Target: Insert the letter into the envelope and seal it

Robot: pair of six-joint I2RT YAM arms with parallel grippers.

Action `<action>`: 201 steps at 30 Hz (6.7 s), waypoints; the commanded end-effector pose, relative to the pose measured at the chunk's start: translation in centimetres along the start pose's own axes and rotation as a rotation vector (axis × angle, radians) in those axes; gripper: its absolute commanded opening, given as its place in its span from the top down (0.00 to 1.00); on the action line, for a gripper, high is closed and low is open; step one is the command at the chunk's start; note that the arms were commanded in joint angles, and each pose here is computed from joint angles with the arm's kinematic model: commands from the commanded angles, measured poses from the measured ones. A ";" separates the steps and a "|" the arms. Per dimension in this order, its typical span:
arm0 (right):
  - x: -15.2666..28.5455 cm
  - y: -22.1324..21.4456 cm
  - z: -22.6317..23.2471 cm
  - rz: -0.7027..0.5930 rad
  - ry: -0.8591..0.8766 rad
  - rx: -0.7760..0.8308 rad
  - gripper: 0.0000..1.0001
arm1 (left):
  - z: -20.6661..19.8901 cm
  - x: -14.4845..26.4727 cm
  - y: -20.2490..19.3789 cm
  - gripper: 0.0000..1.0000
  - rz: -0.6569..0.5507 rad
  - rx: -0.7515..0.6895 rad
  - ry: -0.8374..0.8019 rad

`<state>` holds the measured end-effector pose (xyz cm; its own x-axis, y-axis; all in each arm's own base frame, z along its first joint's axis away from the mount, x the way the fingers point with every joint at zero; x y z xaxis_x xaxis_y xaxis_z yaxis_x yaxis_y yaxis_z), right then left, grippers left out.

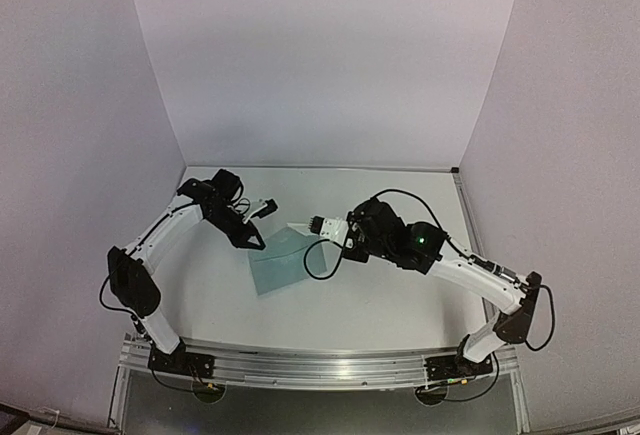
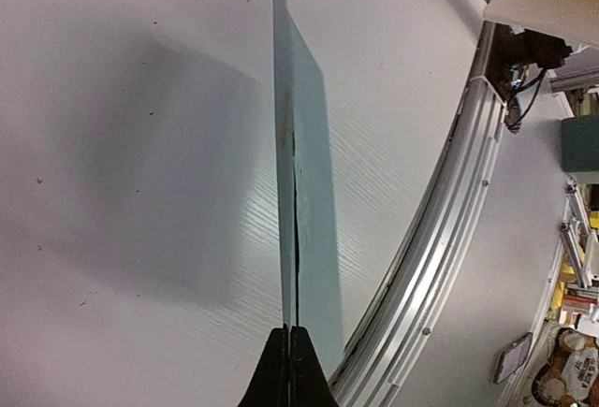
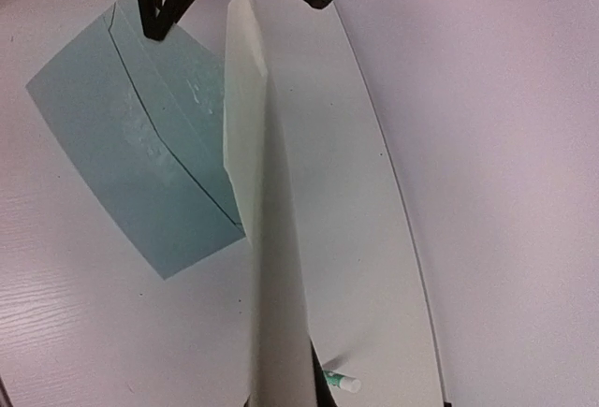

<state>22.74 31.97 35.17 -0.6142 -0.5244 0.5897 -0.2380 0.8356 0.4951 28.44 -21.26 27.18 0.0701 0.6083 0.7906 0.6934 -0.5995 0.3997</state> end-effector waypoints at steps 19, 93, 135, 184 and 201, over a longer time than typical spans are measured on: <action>-0.5 0.2 2.6 -0.156 0.301 -0.259 1.00 | 6.5 -3.8 1.3 0.33 0.048 -0.221 -0.125; -1.9 8.5 -8.5 -1.144 0.304 -0.861 0.43 | -12.6 14.2 4.1 1.00 -0.958 -0.237 -0.297; -5.8 -7.2 -2.4 0.057 -0.056 -0.980 1.00 | 11.0 -12.0 0.0 0.09 0.177 -0.041 0.148; 1.7 7.4 0.1 -0.522 0.075 0.201 1.00 | -7.9 4.3 2.7 1.00 -0.009 -0.322 -0.107; 1.3 6.3 -0.4 -0.381 -0.029 0.456 1.00 | -11.0 5.1 2.0 1.00 0.051 -0.418 -0.203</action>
<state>20.03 36.49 39.62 -0.3852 -0.8405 0.3810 -0.7377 0.5285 0.4200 26.36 -27.24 37.54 0.0708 0.7435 0.6650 0.2367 -0.6601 0.7129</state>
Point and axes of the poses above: each gripper's point midway between its finger pads, its own x axis back along the fingers, its own z axis along the line the jaws close on, y = z × x, the point moved 8 cm from there along x, back along the fingers, and after that the axes turned 7 degrees about x, right-handed, at the moved point
